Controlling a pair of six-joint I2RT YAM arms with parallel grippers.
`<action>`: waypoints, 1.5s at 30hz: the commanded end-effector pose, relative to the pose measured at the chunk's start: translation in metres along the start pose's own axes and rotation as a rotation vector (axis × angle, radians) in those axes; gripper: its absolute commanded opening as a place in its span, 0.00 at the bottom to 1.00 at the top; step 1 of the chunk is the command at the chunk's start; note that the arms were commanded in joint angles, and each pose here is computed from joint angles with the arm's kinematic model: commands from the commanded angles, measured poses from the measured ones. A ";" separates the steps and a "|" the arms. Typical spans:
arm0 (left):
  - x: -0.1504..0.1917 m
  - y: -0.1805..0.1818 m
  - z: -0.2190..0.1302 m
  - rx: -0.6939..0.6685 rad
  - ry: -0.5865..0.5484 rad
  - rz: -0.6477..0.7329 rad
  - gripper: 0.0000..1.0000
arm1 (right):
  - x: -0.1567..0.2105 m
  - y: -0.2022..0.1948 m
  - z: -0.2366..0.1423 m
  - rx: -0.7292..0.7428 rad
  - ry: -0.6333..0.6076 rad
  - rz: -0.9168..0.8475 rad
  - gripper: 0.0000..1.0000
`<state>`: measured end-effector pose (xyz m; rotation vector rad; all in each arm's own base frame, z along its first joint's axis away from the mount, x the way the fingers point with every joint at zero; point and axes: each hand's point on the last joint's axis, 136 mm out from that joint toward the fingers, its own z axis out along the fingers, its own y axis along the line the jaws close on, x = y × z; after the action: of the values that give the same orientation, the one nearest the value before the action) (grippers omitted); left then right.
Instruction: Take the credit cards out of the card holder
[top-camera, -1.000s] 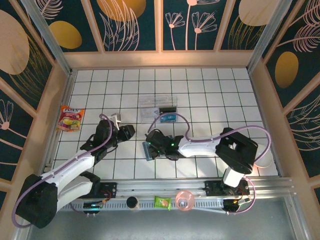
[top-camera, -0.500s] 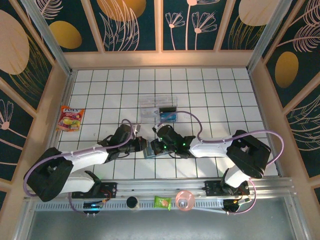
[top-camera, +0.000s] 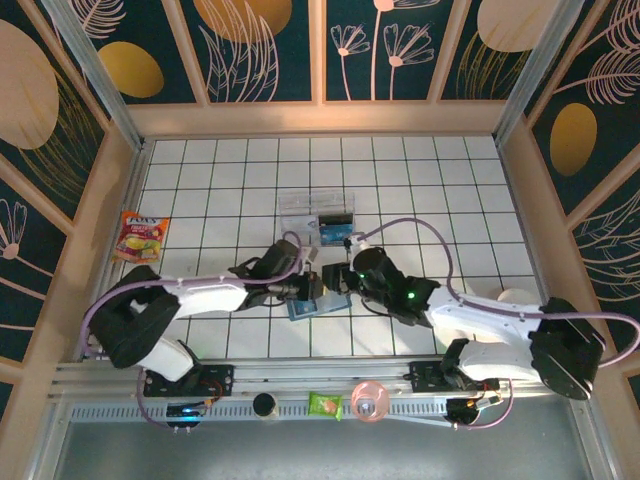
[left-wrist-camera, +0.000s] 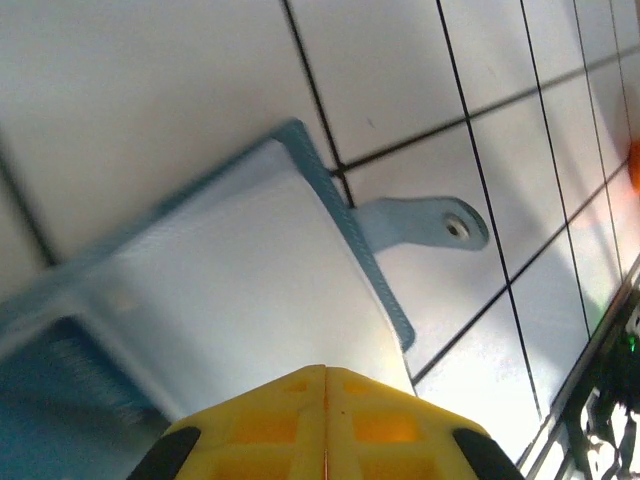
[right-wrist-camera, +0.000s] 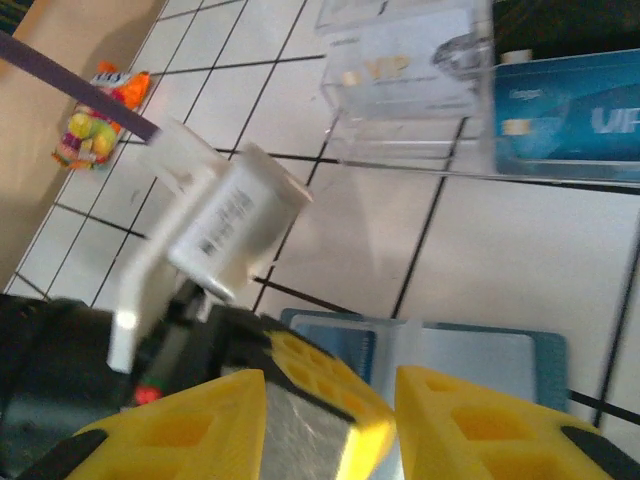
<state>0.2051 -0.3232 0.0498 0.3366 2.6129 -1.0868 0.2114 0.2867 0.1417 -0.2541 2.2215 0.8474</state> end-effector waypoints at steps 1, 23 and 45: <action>0.019 -0.020 0.023 0.047 0.116 0.056 0.08 | 0.005 -0.029 -0.011 0.105 -0.011 0.044 0.35; -0.010 0.045 -0.062 -0.126 -0.224 -0.103 0.20 | 0.014 0.016 0.016 -0.222 0.246 0.079 0.32; -0.004 0.076 -0.046 -0.241 -0.196 -0.021 0.32 | 0.071 -0.004 0.071 -0.123 0.572 0.161 0.27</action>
<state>0.2148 -0.2399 0.0283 0.1231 2.5632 -0.8092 0.1993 0.3315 0.0533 -0.4035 2.7470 1.1454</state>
